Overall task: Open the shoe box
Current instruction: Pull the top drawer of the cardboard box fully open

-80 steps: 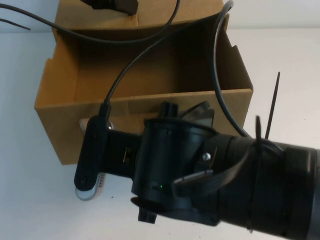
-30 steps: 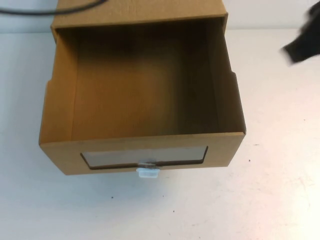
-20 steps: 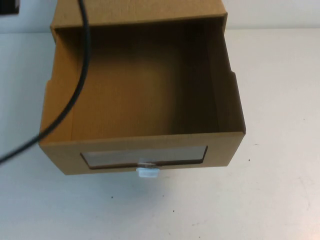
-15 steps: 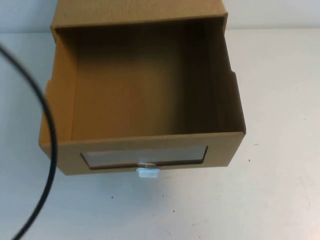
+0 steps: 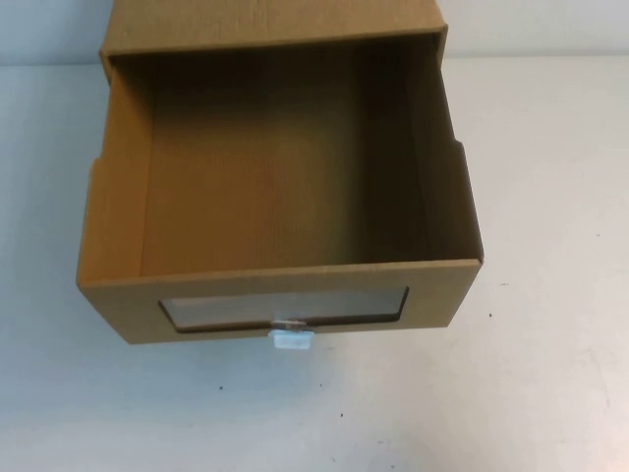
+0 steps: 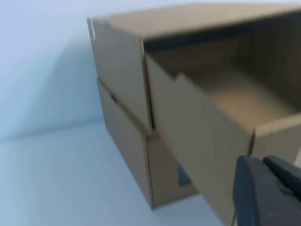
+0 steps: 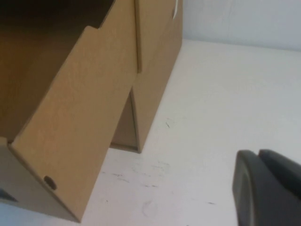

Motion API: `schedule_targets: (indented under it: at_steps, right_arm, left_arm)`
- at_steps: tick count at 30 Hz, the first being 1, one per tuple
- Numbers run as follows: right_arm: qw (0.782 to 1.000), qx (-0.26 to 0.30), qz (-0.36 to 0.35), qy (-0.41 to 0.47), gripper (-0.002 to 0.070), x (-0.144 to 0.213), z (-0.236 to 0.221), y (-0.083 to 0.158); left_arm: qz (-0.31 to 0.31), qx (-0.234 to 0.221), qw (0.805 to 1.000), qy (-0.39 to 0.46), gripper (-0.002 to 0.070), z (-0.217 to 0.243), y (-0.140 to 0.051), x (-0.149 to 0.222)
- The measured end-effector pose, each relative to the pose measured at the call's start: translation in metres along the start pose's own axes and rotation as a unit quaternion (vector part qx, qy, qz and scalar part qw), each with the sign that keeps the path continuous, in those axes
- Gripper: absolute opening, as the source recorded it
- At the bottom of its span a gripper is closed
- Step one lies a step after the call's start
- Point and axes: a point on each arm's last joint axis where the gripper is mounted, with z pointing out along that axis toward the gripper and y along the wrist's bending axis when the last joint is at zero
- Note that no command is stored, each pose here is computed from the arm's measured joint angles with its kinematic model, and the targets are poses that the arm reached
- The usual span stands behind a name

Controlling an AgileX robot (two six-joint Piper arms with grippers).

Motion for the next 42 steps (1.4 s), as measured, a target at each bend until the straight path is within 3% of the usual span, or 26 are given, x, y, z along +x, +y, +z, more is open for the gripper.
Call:
schedule_targets:
  at_steps: [10,42]
  right_arm:
    - [0.995,-0.027,0.047,-0.08,-0.0014,0.01,0.002,0.002]
    - [0.995,-0.026,0.053,-0.079,-0.0014,0.011,0.002,0.001]
  left_arm:
    - [-0.014,-0.01,0.999,0.04,-0.0005,0.009,-0.006,0.084]
    - [-0.016,-0.007,0.999,0.051,-0.0005,0.009,-0.007,0.088]
